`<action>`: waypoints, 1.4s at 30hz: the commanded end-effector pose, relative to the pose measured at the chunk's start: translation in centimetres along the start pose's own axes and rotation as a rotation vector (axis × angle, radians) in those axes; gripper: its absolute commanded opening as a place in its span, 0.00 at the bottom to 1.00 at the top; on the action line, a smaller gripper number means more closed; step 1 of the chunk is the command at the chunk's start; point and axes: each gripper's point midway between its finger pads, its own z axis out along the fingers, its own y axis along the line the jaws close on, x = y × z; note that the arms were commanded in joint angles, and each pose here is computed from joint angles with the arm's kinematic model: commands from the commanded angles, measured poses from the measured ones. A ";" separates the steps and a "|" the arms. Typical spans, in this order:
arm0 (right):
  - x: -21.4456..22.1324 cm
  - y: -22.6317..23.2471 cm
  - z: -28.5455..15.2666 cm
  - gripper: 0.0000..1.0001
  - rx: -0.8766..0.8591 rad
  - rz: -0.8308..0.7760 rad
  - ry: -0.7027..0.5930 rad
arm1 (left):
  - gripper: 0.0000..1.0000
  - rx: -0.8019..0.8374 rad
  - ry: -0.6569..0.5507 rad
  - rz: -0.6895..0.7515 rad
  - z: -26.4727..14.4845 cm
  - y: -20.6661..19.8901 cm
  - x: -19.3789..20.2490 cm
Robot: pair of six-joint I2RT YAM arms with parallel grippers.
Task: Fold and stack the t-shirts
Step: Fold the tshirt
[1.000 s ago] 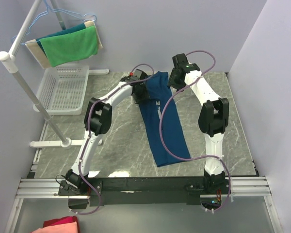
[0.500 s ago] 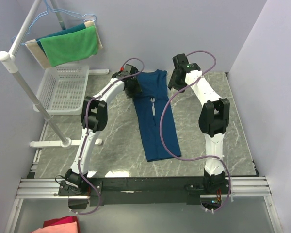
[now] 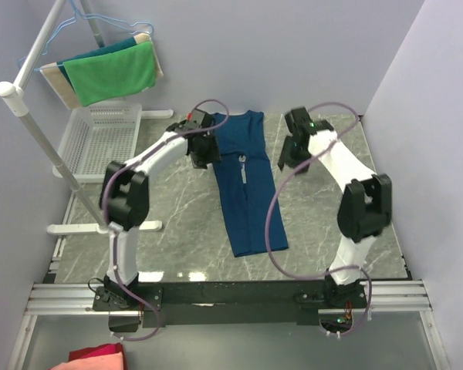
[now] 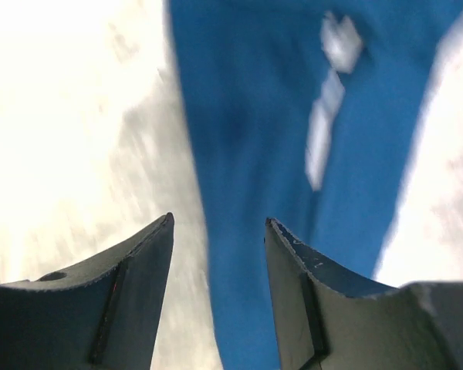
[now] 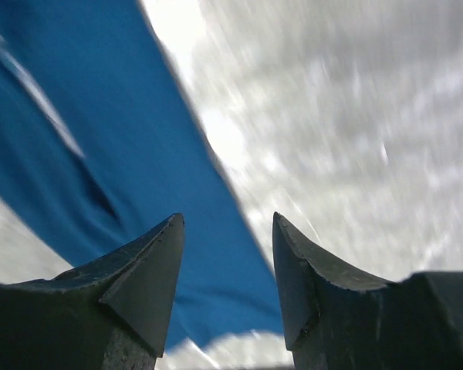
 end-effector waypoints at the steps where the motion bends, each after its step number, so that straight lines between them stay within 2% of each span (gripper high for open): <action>1: 2.9 -1.7 -2.5 0.57 -0.037 0.004 -0.022 | 0.56 0.075 -0.033 -0.025 -6.7 -3.2 3.9; 5: 4.9 -2.3 -4.0 0.56 -0.083 0.049 -0.023 | 0.57 0.098 0.001 -0.049 -8.4 -3.6 8.5; 9: 8.8 -2.2 -4.4 0.57 -0.160 0.094 0.000 | 0.56 0.048 0.061 -0.132 -7.8 -1.4 13.5; 12: 11.8 -2.4 -3.8 0.57 -0.162 0.093 0.024 | 0.56 0.082 0.081 -0.159 -8.0 -1.5 16.7; 17: 15.9 -3.2 -2.4 0.57 -0.158 0.096 0.059 | 0.55 0.106 0.152 -0.150 -8.2 -2.6 21.6; 22: 17.8 -4.1 -1.2 0.57 -0.122 0.116 0.063 | 0.54 0.097 0.216 -0.115 -7.8 -3.6 25.4; 29: 20.0 -5.2 0.3 0.55 -0.081 0.103 0.087 | 0.51 0.024 0.259 -0.136 -7.2 -3.1 28.0; 42: 22.7 -5.8 1.2 0.50 -0.084 0.092 0.143 | 0.47 -0.018 0.290 -0.153 -6.1 -2.4 30.2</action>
